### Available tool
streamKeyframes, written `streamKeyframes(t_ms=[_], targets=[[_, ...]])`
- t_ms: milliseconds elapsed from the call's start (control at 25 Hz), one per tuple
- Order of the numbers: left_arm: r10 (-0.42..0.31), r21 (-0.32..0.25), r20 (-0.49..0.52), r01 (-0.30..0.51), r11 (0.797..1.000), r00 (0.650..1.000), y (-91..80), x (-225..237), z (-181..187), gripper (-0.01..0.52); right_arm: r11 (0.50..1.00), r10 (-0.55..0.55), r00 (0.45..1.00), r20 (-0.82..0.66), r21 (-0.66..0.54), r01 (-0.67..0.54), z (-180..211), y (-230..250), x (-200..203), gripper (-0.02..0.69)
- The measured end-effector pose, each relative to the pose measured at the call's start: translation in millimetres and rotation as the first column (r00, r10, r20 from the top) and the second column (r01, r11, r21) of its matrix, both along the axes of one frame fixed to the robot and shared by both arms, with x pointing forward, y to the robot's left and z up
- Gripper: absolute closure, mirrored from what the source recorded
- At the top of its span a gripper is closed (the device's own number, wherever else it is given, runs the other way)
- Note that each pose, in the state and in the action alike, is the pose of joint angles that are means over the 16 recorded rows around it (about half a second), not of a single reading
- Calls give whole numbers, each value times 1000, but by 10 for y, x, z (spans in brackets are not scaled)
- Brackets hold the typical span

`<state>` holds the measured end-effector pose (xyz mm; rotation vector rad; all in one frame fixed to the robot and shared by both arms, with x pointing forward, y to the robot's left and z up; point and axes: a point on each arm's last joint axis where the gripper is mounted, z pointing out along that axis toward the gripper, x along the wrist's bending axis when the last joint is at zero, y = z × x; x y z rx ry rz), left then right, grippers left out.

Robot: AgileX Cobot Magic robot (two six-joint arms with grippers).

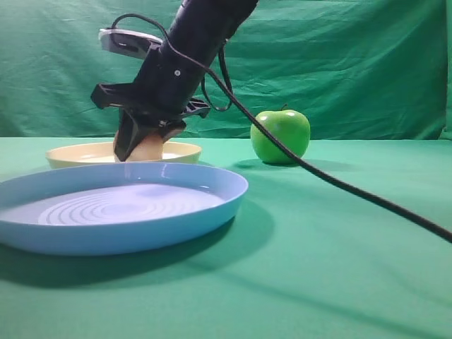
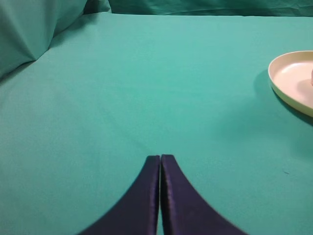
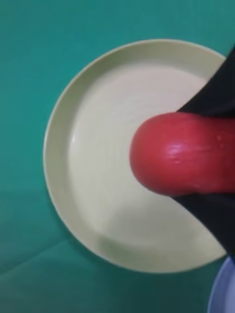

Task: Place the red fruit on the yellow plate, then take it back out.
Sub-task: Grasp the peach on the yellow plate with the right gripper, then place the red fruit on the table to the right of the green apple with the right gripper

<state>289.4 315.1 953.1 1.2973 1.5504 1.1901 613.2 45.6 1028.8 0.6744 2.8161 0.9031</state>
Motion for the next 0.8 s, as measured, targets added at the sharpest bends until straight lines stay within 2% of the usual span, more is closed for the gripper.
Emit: streamKeyframes(t_ms=[240,440,640,800], targets=[[0,0,0,0,1000,1000,0,0,0,514,995,-99,995,-23,13,99,685,-423,-78,465],[0,0,0,0,1000,1000,0,0,0,514,979,-199,979,-42,29,200,1108,-857,-173,464],[0,0,0,0,1000,1000,0,0,0,514,958,-283,957,-63,26,285,1352,-1292,-356,464],[0,0,0,0,1000,1000,0,0,0,514,938,-344,935,-87,12,346,1387,-1617,-572,464]])
